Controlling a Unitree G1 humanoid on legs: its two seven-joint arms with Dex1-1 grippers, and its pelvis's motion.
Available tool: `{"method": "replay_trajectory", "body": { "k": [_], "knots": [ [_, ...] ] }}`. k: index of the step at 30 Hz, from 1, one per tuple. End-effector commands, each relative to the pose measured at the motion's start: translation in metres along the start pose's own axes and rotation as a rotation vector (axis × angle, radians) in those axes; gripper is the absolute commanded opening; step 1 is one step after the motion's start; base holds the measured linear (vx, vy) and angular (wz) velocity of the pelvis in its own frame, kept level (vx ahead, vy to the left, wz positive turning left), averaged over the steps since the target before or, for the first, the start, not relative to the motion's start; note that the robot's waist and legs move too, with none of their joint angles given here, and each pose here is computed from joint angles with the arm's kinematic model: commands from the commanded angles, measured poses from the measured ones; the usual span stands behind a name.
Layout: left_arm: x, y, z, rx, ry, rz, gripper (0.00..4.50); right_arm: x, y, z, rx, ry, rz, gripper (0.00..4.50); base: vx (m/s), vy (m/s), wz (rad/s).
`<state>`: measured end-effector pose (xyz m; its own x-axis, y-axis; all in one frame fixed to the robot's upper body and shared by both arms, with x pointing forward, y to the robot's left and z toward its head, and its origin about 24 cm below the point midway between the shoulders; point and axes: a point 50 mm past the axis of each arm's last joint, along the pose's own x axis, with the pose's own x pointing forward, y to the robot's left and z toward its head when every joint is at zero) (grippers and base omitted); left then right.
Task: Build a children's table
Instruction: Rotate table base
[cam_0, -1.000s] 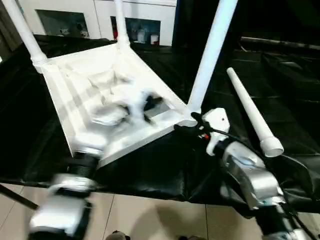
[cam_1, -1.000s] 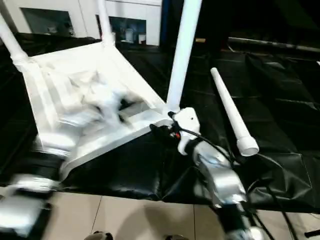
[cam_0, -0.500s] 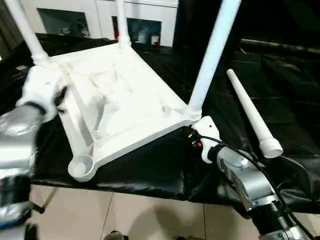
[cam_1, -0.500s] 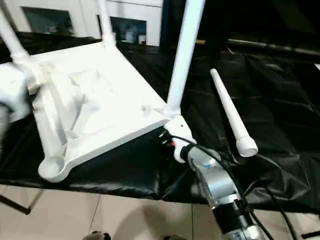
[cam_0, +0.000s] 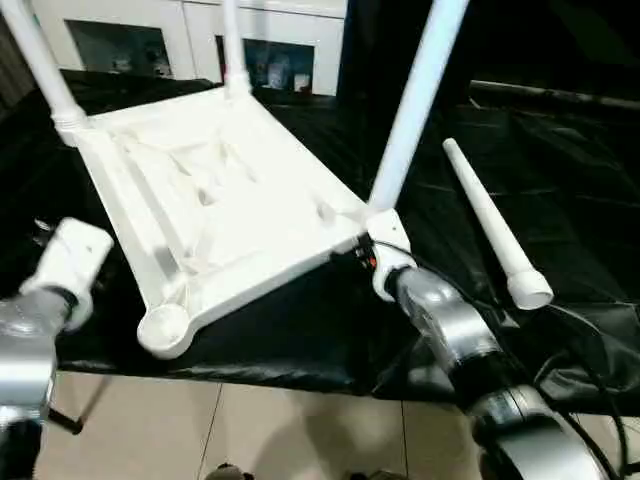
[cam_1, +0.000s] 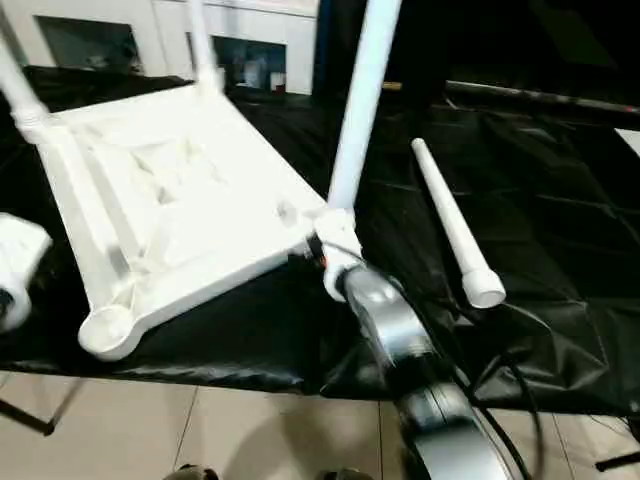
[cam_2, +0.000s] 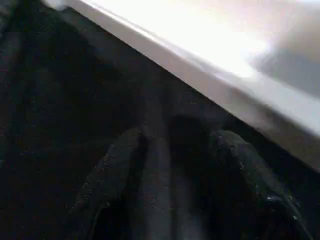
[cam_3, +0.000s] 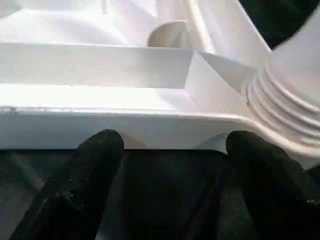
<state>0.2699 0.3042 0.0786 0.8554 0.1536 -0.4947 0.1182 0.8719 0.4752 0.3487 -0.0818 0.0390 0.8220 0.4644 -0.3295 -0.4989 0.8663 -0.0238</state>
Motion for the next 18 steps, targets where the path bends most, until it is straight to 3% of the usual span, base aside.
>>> {"method": "replay_trajectory", "body": {
  "k": [1, 6, 10, 12, 16, 18],
  "knots": [
    [-0.003, -0.005, 0.003, -0.001, -0.002, -0.055, 2.36, 0.003, -0.002, 0.008, 0.014, -0.044, -0.014, 3.72, 0.000, 0.000, 0.00],
    [-0.009, -0.033, 0.012, -0.076, -0.036, -0.264, 2.36, 0.010, 0.001, 0.014, 0.051, -0.058, -0.006, 3.72, 0.000, 0.000, 0.00],
    [-0.012, -0.067, 0.029, -0.119, -0.124, -0.456, 2.36, 0.010, 0.003, 0.015, 0.024, -0.074, 0.006, 3.72, 0.000, 0.000, 0.00],
    [-0.012, -0.072, 0.032, -0.118, -0.144, -0.481, 2.36, 0.010, 0.002, 0.015, 0.027, -0.077, 0.005, 3.72, 0.000, 0.000, 0.00],
    [0.008, -0.098, 0.042, -0.103, -0.168, -0.492, 2.36, 0.001, -0.013, 0.025, 0.037, -0.108, -0.072, 3.72, 0.000, 0.000, 0.00],
    [0.020, -0.108, 0.048, -0.092, -0.195, -0.473, 2.36, -0.007, -0.024, 0.031, -0.009, -0.090, -0.143, 3.72, 0.000, 0.000, 0.00]
  ]
}}
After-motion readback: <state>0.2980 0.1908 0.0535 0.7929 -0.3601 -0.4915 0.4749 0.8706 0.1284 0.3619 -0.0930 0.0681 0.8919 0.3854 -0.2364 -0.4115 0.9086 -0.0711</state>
